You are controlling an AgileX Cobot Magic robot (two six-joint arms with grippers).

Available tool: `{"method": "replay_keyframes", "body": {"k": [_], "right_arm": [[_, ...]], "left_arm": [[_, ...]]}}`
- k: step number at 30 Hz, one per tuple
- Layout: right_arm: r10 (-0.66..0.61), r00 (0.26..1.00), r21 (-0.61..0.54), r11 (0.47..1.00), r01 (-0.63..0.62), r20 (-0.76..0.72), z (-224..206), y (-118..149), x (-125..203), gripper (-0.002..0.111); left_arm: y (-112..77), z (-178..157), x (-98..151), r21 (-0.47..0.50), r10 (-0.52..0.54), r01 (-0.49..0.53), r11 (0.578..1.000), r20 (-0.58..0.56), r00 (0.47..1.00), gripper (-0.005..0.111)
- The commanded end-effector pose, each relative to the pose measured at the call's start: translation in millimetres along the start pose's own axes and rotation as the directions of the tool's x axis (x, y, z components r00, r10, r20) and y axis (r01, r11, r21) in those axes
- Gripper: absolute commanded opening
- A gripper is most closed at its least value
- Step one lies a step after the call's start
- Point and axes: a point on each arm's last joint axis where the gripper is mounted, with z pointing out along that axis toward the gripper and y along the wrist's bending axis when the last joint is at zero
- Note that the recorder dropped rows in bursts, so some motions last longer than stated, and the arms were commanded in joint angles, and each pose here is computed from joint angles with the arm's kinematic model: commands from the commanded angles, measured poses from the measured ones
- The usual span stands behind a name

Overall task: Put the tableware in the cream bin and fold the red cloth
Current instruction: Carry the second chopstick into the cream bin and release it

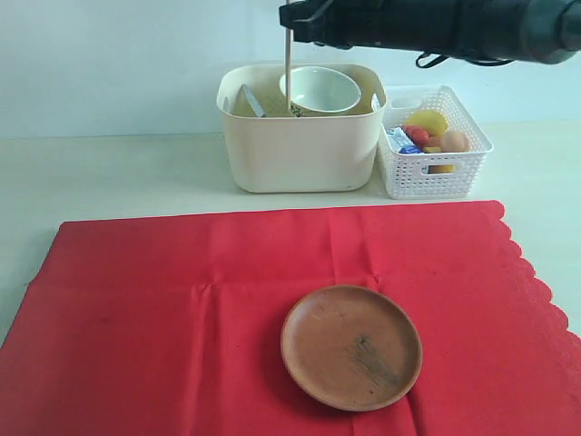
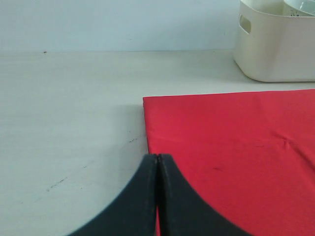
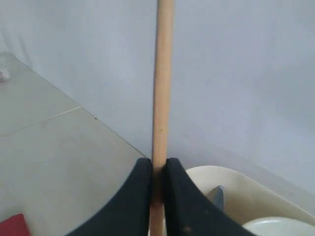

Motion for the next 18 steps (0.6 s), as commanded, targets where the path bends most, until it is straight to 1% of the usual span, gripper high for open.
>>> {"method": "replay_keyframes", "body": {"k": [1,3,6,8,11,13,16,18], "right_arm": [[-0.063,0.998,-0.009,0.998,0.063,0.004,29.5,-6.8,19.3,0.0],[-0.065,0.998,0.021,0.998,0.065,-0.008,36.0,-13.5,28.2,0.0],[-0.068,0.997,0.018,0.998,0.068,-0.021,41.9,-18.3,41.7,0.0],[-0.084,0.995,0.012,0.996,0.085,-0.046,43.5,-19.4,49.1,0.004],[-0.125,0.984,0.001,0.992,0.126,-0.124,43.2,-19.8,57.3,0.016],[-0.107,0.98,0.02,0.994,0.112,-0.169,42.6,-21.7,61.2,0.025],[-0.089,0.972,0.024,0.995,0.096,-0.216,41.7,-22.3,65.5,0.043],[-0.065,0.97,0.029,0.997,0.074,-0.234,40.7,-21.8,65.0,0.052]], "left_arm": [[-0.4,-0.2,-0.4,0.007,-0.004,0.004,1.0,0.014,1.0,0.0],[-0.4,-0.2,-0.4,0.007,-0.004,0.004,1.0,0.014,1.0,0.0],[-0.4,-0.2,-0.4,0.007,-0.004,0.004,1.0,0.014,1.0,0.0],[-0.4,-0.2,-0.4,0.007,-0.004,0.004,1.0,0.014,1.0,0.0],[-0.4,-0.2,-0.4,0.007,-0.004,0.004,1.0,0.014,1.0,0.0],[-0.4,-0.2,-0.4,0.007,-0.004,0.004,1.0,0.014,1.0,0.0],[-0.4,-0.2,-0.4,0.007,-0.004,0.004,1.0,0.014,1.0,0.0],[-0.4,-0.2,-0.4,0.007,-0.004,0.004,1.0,0.014,1.0,0.0]]}}
